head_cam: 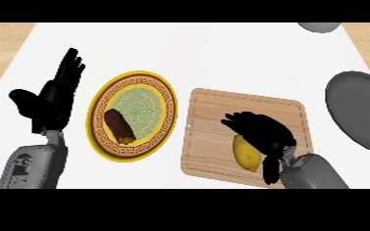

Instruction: Pick the lemon from the cutting board and place it in the pan

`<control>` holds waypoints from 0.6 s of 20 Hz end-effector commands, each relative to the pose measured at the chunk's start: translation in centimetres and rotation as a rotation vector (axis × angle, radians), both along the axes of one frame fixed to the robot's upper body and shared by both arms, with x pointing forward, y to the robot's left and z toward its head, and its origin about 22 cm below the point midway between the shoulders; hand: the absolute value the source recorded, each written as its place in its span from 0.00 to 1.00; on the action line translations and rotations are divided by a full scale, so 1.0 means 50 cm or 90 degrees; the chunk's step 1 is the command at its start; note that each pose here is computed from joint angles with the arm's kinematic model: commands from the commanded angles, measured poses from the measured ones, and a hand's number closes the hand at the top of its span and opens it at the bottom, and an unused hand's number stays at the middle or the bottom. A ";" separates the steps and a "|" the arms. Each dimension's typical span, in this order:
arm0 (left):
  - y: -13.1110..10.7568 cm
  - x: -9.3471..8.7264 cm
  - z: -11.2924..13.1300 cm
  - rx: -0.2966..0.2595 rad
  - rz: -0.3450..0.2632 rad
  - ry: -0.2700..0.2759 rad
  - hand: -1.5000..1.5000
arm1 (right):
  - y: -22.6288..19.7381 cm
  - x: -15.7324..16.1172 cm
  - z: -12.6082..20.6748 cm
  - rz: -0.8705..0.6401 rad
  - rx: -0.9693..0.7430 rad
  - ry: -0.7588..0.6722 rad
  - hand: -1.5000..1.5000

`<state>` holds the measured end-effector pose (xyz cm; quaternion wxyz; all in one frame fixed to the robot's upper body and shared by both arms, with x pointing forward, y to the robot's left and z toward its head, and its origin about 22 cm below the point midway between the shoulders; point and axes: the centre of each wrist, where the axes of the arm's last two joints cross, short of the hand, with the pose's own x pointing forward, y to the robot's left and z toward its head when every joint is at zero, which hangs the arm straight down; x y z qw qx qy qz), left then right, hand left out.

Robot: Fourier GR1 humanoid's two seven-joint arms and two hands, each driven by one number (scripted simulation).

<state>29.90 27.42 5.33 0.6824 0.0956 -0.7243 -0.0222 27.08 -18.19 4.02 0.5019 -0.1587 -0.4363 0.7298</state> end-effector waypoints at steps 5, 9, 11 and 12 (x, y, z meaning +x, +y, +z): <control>-0.001 0.016 -0.032 -0.004 0.000 -0.008 0.50 | 0.007 0.004 -0.026 0.103 0.016 0.010 1.00; 0.015 0.009 -0.014 -0.003 -0.010 0.006 0.50 | 0.039 0.001 -0.037 0.108 0.019 0.005 1.00; -0.004 -0.004 0.006 0.001 0.001 0.015 0.50 | 0.009 -0.011 -0.051 0.098 0.029 -0.004 1.00; 0.007 0.008 -0.007 -0.012 -0.011 -0.001 0.50 | 0.027 0.006 -0.035 0.100 0.018 0.006 1.00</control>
